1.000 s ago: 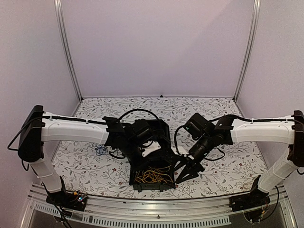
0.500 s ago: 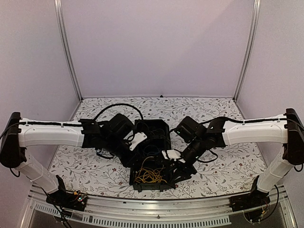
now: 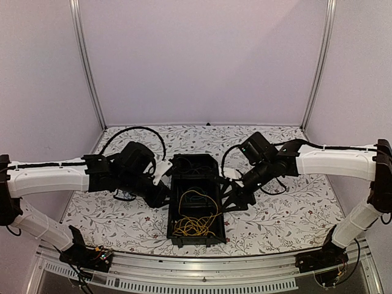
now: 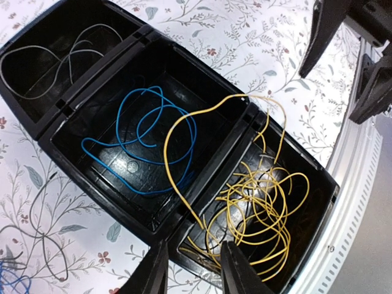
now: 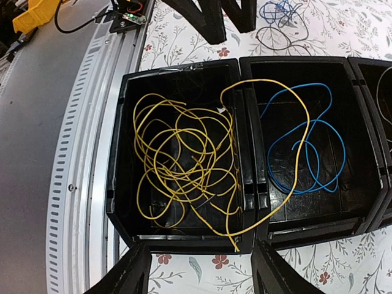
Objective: Untangle the cables
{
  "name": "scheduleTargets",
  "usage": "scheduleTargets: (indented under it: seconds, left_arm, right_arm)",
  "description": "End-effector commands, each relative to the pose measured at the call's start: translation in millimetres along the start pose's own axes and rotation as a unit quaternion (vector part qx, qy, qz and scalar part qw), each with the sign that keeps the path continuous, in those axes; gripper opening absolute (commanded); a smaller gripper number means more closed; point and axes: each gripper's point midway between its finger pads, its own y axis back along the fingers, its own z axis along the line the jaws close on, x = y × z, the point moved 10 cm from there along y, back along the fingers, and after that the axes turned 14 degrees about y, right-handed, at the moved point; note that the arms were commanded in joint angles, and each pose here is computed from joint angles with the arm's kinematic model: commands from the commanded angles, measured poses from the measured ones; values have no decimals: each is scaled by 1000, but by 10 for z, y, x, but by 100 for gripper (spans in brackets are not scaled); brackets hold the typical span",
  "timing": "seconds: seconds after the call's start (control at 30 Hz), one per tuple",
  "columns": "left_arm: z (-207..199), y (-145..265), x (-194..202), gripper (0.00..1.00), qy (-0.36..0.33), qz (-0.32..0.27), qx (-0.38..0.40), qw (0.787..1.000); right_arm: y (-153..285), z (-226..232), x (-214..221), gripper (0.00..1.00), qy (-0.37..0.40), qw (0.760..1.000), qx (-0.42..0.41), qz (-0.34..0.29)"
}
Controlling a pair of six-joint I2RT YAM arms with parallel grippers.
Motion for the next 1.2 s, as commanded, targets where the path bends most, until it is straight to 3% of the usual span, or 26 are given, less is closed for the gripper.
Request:
scheduleTargets:
  seconds: [0.0, 0.3, 0.43, 0.57, 0.63, 0.83, 0.97, 1.17]
  left_arm:
    - [31, 119, -46, 33, 16, -42, -9, 999]
    - [68, 316, -25, 34, 32, -89, -21, 995]
    - [75, 342, -12, 34, 33, -96, -21, 995]
    - [84, 327, -7, 34, 32, -98, -22, 994]
    - [91, 317, -5, 34, 32, -99, -23, 994]
    - [139, 311, 18, 34, 37, -104, -34, 993]
    - [270, 341, 16, 34, 68, -120, -73, 988]
    - [593, 518, 16, 45, 186, -151, -170, 956]
  right_arm:
    - [-164, -157, 41, 61, -41, 999, 22, 22]
    - [-407, -375, 124, 58, -116, 993, -28, 17]
    - [-432, -424, 150, 39, -130, 991, -35, 11]
    - [-442, -421, 173, 7, -129, 991, -32, 11]
    - [-427, -413, 169, 0, -125, 992, -27, 9]
    - [-323, -222, -27, 0, -70, 997, -36, -19]
    - [-596, 46, -159, 0, -12, 998, -61, 22]
    - [-1007, -109, -20, 0, -50, 994, -50, 84]
